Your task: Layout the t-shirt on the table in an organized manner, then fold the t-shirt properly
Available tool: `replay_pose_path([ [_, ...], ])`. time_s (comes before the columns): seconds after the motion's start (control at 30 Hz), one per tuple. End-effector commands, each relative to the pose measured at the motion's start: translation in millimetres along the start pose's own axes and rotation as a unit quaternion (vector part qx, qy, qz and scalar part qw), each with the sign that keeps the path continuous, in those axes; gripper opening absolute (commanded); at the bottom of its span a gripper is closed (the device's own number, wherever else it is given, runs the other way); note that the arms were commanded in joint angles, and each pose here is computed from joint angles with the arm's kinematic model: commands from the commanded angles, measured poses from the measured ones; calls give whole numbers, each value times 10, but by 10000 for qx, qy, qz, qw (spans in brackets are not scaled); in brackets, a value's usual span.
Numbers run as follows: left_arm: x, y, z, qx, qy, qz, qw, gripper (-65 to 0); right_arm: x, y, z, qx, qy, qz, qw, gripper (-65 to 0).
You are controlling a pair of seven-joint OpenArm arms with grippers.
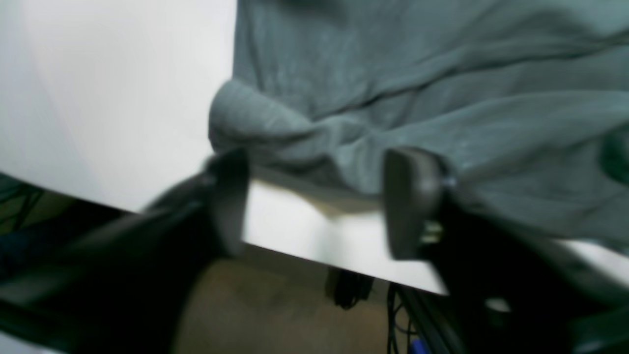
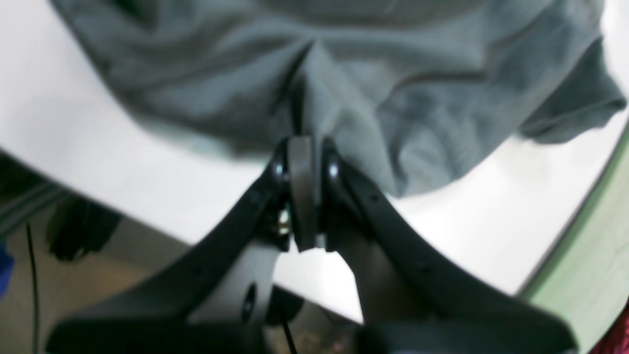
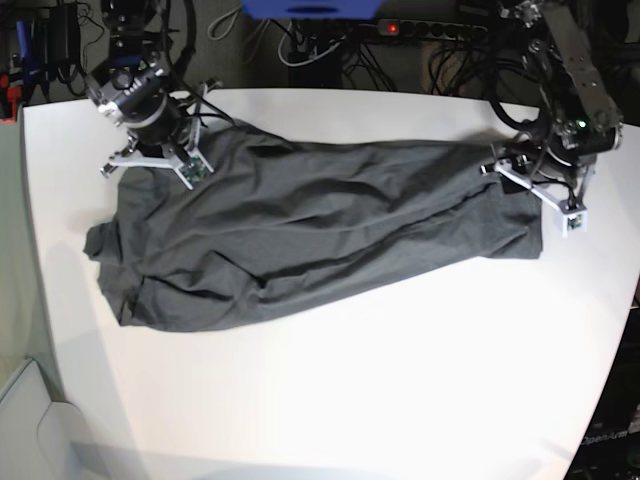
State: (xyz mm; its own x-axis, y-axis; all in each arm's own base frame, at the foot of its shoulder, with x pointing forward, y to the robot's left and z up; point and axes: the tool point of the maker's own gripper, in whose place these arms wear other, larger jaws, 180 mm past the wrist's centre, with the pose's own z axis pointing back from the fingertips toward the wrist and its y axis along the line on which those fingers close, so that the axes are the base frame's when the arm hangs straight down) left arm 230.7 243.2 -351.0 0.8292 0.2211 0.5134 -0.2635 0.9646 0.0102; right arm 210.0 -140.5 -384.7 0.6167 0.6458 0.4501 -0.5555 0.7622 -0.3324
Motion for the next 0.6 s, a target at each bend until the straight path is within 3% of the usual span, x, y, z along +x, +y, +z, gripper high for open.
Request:
replay_pose_path([
  [0.0, 75, 27, 38, 63, -115, 1, 9999, -334, 47, -13, 15, -29, -88, -26, 10000, -650],
  [0.17, 292, 108, 60, 159, -549, 154, 9982, -460, 72, -24, 12, -43, -118, -38, 9999, -650],
  [0.3, 518, 234, 115, 250, -1045, 616, 9923, -438, 64, -17, 10, -33, -106, -39, 9999, -650],
  [0.4, 646, 337, 130, 303, -1151, 952, 9883, -336, 69, -21, 9, -38, -112, -39, 9999, -650],
  [0.57, 655, 340, -60, 193, -968, 1159, 9883, -44, 69, -21, 9, -38, -112, -39, 9999, -650],
])
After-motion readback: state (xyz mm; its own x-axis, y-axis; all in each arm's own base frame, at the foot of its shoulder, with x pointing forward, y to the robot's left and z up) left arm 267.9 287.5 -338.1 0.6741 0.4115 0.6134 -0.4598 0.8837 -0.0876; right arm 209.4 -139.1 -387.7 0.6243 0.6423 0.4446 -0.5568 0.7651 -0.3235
